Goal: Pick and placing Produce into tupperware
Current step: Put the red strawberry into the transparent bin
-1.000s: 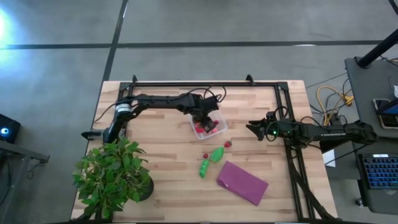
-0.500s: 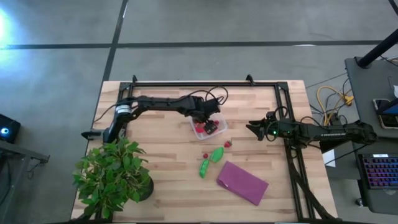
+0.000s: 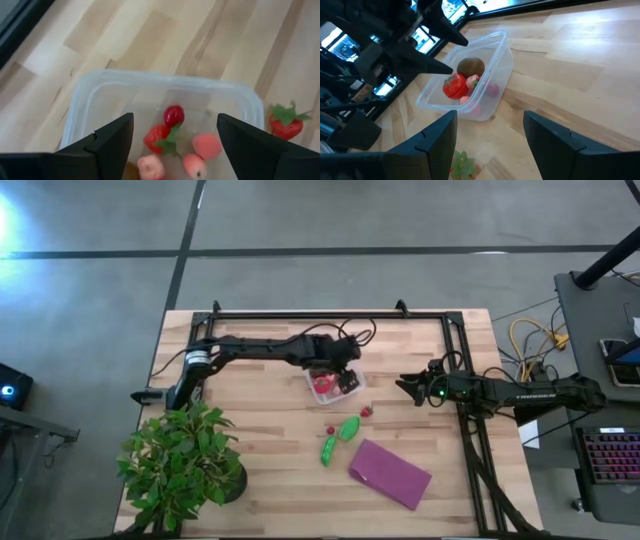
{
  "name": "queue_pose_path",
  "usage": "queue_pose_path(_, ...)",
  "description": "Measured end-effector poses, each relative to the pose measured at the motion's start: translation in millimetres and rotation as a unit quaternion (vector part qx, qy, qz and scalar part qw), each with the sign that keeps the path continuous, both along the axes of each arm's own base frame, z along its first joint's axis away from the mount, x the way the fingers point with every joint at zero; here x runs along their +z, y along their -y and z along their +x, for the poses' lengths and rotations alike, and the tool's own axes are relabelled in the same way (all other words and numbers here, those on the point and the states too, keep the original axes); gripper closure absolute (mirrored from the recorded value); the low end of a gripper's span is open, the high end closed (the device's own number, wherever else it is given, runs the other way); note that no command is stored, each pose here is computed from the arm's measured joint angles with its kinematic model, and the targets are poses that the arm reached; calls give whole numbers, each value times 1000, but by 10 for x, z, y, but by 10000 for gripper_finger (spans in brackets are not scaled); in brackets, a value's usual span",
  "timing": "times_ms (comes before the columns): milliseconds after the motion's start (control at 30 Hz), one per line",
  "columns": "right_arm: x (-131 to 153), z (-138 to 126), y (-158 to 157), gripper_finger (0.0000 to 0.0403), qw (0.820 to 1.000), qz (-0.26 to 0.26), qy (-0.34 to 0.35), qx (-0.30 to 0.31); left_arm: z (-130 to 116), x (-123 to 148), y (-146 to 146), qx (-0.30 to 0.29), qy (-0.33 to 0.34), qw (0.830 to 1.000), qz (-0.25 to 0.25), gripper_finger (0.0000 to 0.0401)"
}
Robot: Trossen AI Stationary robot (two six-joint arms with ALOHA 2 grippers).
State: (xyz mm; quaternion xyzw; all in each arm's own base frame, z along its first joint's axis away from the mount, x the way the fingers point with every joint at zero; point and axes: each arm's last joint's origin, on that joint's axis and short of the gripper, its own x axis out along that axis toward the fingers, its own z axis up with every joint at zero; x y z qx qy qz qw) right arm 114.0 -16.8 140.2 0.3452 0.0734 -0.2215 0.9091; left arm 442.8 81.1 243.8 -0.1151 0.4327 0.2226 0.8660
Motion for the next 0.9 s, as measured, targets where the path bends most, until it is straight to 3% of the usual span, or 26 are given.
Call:
queue_pose_path(333, 1, 0, 0, 184, 1000, 0, 0, 0, 101, 260, 51, 4, 73, 997, 3, 129)
queue_pose_path(533, 1, 0, 0, 184, 1000, 0, 0, 0, 66, 566, 315, -29, 113, 993, 0, 129)
queue_pose_path(667, 2, 0, 0, 184, 1000, 0, 0, 0, 11, 736, 558, -81, 133, 988, -11, 129)
queue_pose_path(800, 1, 0, 0, 184, 1000, 0, 0, 0, -3, 739, 807, -190, 114, 975, 4, 129)
queue_pose_path(900, 0, 0, 0, 184, 1000, 0, 0, 0, -32, 701, 991, -246, 95, 964, -18, 129)
